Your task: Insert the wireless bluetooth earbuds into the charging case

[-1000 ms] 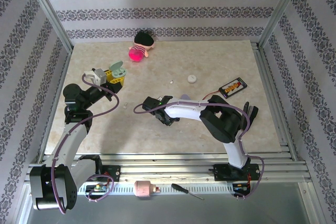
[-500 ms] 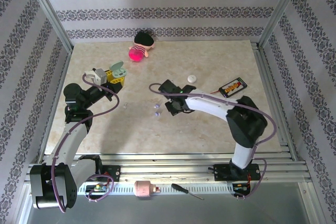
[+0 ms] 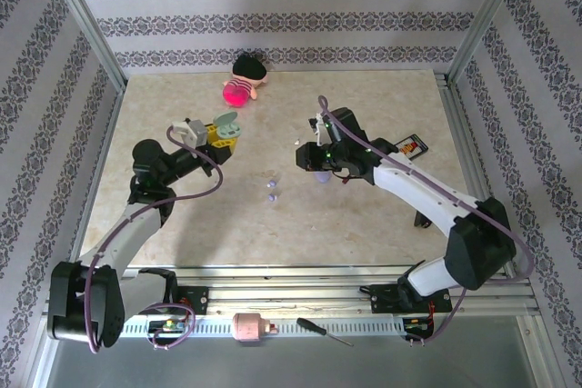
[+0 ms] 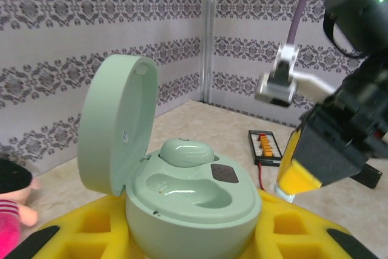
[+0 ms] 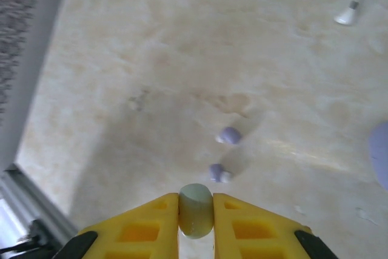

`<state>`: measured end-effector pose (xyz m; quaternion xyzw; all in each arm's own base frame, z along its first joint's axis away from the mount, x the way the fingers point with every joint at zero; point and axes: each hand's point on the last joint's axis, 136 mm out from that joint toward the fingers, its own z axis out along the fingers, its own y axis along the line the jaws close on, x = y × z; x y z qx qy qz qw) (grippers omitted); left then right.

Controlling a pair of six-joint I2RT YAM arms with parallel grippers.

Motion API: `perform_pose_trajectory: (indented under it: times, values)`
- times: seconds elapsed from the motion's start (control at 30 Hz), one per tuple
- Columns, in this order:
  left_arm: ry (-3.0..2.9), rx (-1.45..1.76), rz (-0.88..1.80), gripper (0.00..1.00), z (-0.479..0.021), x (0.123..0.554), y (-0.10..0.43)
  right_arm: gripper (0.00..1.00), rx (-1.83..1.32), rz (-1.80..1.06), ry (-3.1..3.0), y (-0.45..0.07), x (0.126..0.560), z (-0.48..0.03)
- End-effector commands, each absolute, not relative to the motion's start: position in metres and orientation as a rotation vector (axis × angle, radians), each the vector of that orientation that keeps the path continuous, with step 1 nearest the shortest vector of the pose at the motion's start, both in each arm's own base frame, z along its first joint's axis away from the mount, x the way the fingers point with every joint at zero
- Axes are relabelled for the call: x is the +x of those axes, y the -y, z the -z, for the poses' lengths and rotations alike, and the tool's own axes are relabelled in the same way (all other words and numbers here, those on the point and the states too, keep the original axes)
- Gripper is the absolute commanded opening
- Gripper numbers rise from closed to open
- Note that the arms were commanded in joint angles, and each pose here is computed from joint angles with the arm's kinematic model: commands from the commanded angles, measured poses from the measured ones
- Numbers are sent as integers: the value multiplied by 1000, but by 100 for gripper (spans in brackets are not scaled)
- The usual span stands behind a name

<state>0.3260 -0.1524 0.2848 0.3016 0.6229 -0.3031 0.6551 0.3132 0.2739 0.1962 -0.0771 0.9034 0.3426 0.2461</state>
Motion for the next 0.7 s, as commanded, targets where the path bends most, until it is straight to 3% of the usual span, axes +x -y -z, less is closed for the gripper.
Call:
perform_pose_trajectory:
  times: [0.0, 0.33, 0.67]
  values:
    - [-1297, 716, 603, 27, -312, 331, 161, 17, -256, -1120, -2326, -290, 308, -252]
    - [-1267, 749, 620, 27, -305, 336, 193, 17, -380, -1202, -2107, -309, 311, -331]
    - [-1240, 773, 676, 27, -305, 339, 218, 17, -472, -1235, -2057, -339, 311, -354]
